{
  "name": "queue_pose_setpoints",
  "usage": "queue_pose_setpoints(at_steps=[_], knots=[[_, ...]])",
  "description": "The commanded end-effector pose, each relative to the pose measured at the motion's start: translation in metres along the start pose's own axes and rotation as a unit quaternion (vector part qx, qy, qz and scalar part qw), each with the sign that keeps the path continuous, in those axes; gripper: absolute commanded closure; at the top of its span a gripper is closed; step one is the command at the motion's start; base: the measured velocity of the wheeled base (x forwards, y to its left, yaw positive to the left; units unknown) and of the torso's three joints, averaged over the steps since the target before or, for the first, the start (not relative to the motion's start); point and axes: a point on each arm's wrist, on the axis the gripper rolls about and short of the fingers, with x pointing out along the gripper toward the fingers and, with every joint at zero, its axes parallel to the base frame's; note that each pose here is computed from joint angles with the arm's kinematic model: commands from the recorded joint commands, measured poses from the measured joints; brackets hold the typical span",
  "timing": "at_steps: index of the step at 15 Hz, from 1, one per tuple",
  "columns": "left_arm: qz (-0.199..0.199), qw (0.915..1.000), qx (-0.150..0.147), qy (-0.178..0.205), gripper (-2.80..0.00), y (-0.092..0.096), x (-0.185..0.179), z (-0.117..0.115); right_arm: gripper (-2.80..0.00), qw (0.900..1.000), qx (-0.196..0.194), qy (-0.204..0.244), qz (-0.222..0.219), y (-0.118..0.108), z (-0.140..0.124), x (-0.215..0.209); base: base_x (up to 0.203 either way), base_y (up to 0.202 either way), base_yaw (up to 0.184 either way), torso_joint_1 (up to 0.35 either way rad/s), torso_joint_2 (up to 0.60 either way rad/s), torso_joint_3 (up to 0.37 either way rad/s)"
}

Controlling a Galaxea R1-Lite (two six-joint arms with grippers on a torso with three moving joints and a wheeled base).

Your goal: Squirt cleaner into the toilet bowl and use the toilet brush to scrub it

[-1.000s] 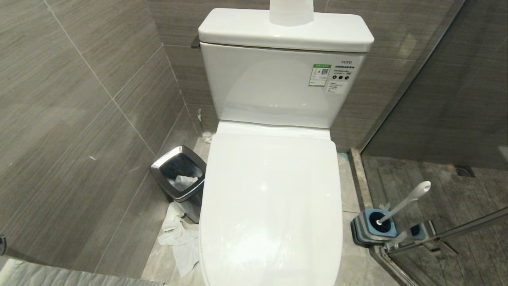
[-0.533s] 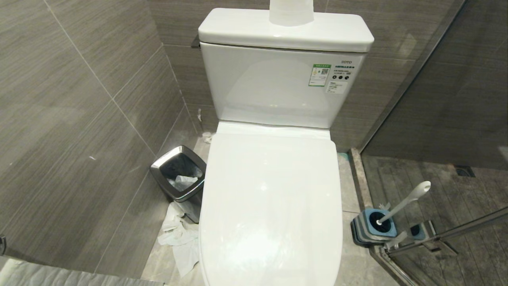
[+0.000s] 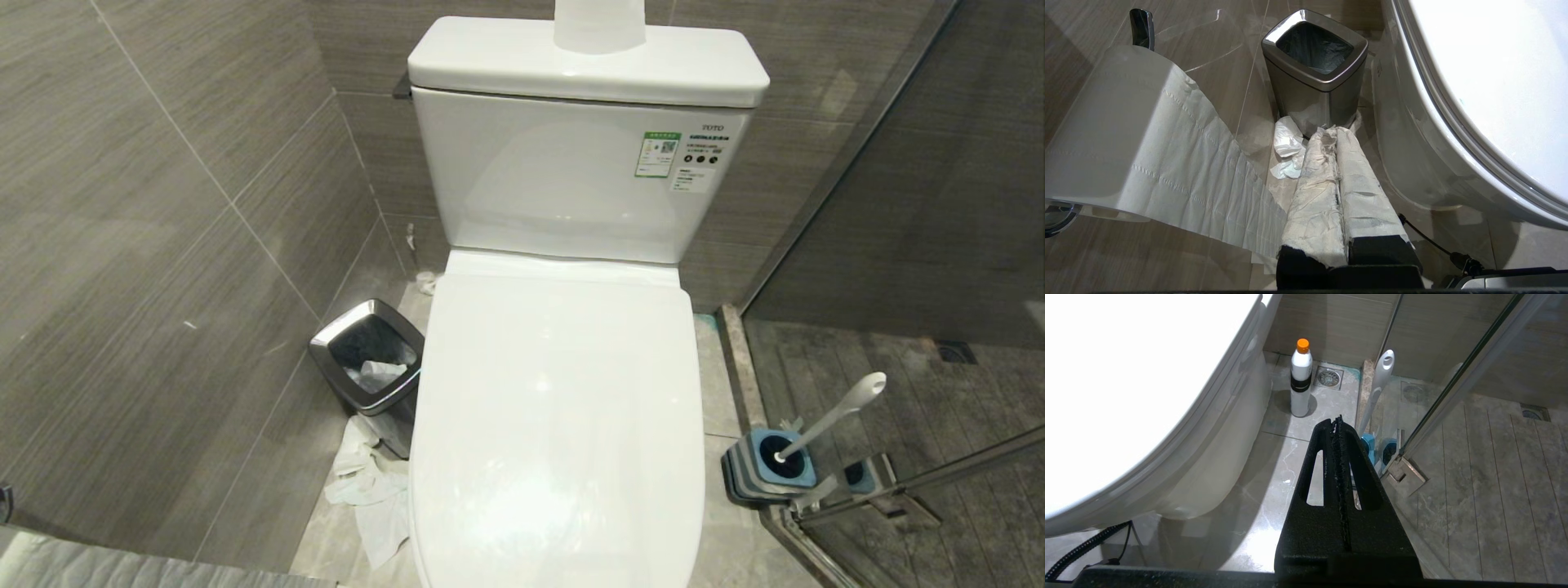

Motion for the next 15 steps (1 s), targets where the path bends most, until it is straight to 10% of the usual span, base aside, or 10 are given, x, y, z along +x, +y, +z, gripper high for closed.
queue_pose_setpoints(at_steps=[1, 15], knots=[[0.000, 1.0000, 0.000, 0.001, 0.00, 0.0000, 0.0001, 0.0000, 0.00, 1.000, -0.001, 0.012, 0.000, 0.0002, -0.0069, 0.0015, 0.000, 0.000, 0.000, 0.000, 0.00, 0.000], [0.000, 1.0000, 0.000, 0.000, 0.00, 0.0000, 0.0001, 0.0002, 0.00, 1.000, -0.001, 0.012, 0.000, 0.0001, -0.0069, 0.0015, 0.000, 0.000, 0.000, 0.000, 0.00, 0.000]])
